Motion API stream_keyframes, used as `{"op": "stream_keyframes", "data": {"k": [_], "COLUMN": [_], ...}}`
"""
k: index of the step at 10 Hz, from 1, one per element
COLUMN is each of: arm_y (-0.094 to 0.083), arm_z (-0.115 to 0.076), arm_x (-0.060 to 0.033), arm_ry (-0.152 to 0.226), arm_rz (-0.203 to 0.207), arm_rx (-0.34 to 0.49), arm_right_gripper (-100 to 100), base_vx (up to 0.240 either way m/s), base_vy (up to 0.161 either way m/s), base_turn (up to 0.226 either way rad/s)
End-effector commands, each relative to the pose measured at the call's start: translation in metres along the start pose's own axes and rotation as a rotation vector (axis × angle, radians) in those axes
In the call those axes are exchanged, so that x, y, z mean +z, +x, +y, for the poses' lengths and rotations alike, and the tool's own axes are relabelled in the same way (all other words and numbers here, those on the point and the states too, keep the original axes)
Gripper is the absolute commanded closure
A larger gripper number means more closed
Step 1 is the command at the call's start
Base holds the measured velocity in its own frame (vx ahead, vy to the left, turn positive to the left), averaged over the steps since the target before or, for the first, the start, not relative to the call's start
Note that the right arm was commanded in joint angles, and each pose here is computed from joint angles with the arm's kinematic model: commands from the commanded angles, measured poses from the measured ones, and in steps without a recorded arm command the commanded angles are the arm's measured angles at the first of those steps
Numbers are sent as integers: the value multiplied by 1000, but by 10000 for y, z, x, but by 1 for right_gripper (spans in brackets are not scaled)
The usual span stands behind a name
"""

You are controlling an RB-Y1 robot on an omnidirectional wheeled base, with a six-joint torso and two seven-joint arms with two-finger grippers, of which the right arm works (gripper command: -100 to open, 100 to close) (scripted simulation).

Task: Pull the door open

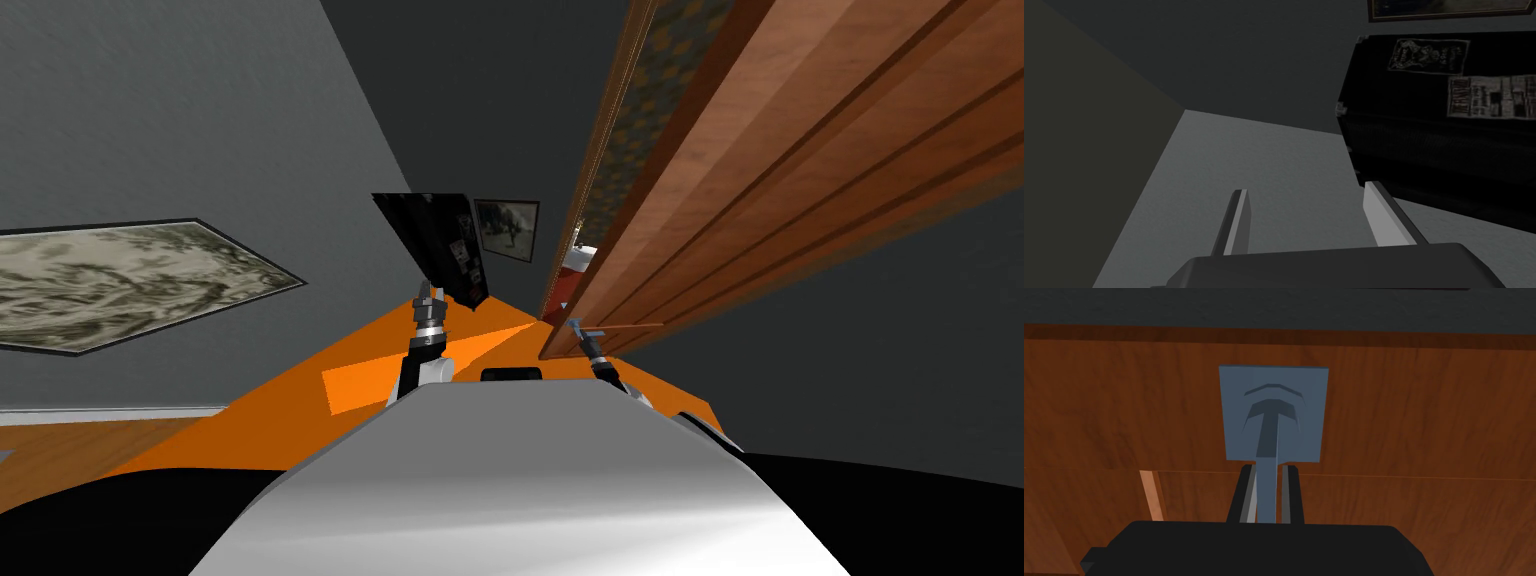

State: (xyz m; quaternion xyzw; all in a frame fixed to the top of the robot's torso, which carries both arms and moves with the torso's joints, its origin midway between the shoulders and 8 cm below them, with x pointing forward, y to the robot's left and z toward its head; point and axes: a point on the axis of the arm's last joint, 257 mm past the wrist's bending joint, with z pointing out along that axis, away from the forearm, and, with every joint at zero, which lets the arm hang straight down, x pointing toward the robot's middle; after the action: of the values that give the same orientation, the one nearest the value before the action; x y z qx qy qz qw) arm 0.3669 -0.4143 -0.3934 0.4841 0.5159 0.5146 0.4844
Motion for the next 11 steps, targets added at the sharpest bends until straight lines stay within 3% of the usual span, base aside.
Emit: {"op": "stream_keyframes", "data": {"k": [1, 2, 3, 4, 11], "arm_y": [-41, -85, -32, -52, -161], "arm_z": [1, 8, -18, -28, -4], "arm_x": [-75, -136, -97, -202, -537], "arm_ry": [-1, -1, 4, 5, 0], "arm_rz": [4, 4, 8, 14, 26], "arm_rx": [2, 2, 4, 6, 3], "arm_right_gripper": [100, 100, 100, 100, 100], "base_vx": [-152, -141, -65, -154, -192], "base_vy": [-78, -66, -25, -70, -74], "base_turn": [131, 128, 34, 237, 175]}}
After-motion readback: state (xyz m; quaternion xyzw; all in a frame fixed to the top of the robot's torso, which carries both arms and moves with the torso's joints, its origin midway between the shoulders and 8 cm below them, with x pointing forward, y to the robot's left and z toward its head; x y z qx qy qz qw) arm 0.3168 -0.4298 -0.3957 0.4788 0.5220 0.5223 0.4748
